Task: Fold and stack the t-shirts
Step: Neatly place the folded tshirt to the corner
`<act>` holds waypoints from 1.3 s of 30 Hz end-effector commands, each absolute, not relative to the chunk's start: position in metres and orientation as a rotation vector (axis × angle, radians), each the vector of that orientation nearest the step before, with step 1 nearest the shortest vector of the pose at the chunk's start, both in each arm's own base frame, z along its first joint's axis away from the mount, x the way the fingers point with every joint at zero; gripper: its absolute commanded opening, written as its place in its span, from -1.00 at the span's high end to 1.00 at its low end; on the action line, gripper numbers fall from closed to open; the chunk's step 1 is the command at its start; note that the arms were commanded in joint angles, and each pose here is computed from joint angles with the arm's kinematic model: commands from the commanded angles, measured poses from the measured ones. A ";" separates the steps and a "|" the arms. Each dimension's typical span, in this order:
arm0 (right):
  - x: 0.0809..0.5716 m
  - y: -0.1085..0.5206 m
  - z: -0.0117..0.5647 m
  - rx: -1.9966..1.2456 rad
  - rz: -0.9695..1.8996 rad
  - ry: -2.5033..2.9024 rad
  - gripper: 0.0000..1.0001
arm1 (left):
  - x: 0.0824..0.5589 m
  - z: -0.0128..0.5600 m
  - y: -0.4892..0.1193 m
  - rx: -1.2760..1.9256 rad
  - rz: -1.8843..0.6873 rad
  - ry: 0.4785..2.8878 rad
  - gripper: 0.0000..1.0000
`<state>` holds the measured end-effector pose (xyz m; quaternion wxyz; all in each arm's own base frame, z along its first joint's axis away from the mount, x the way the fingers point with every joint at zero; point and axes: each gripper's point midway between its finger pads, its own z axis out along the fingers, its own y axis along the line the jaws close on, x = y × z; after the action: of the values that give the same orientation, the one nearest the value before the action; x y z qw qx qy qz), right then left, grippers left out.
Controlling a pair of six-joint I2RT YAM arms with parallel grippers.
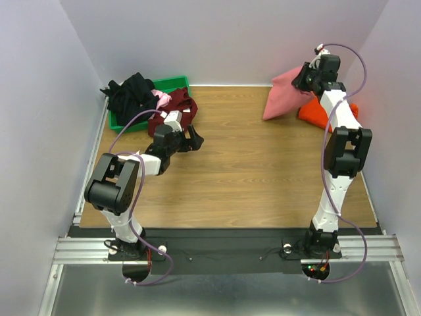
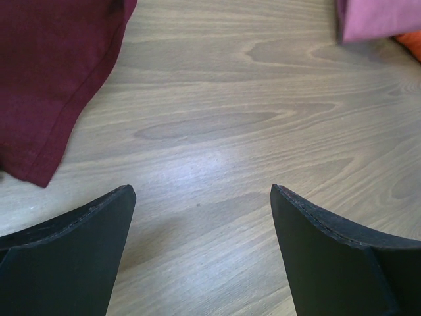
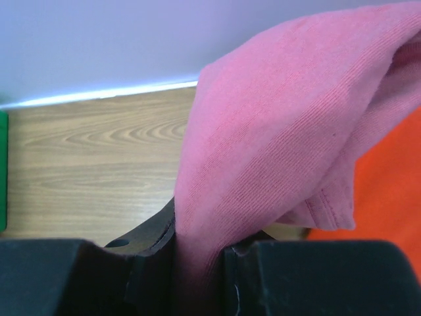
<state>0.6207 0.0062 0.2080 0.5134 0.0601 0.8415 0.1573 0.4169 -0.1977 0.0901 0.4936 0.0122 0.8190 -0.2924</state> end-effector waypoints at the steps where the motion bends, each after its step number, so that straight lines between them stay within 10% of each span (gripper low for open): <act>1: 0.634 -0.028 0.243 0.187 0.321 1.923 0.99 | 0.419 0.090 -0.191 0.041 -0.691 1.967 -0.92; 33: 0.619 -0.167 0.219 0.271 0.007 1.943 0.99 | 0.422 0.077 -0.188 0.034 -0.685 1.995 -0.92; 35: 0.615 -0.179 0.222 0.294 -0.069 1.938 0.82 | 0.422 0.077 -0.187 0.032 -0.682 1.997 -0.92; 39: 0.607 -0.194 0.234 0.334 -0.173 1.919 -0.22 | 0.423 0.081 -0.186 0.030 -0.676 1.990 -0.92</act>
<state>0.6120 -0.1654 0.1914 0.5191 0.1329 0.8443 0.0007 0.4176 -0.1882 0.0702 0.4792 0.0043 0.8317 -0.2803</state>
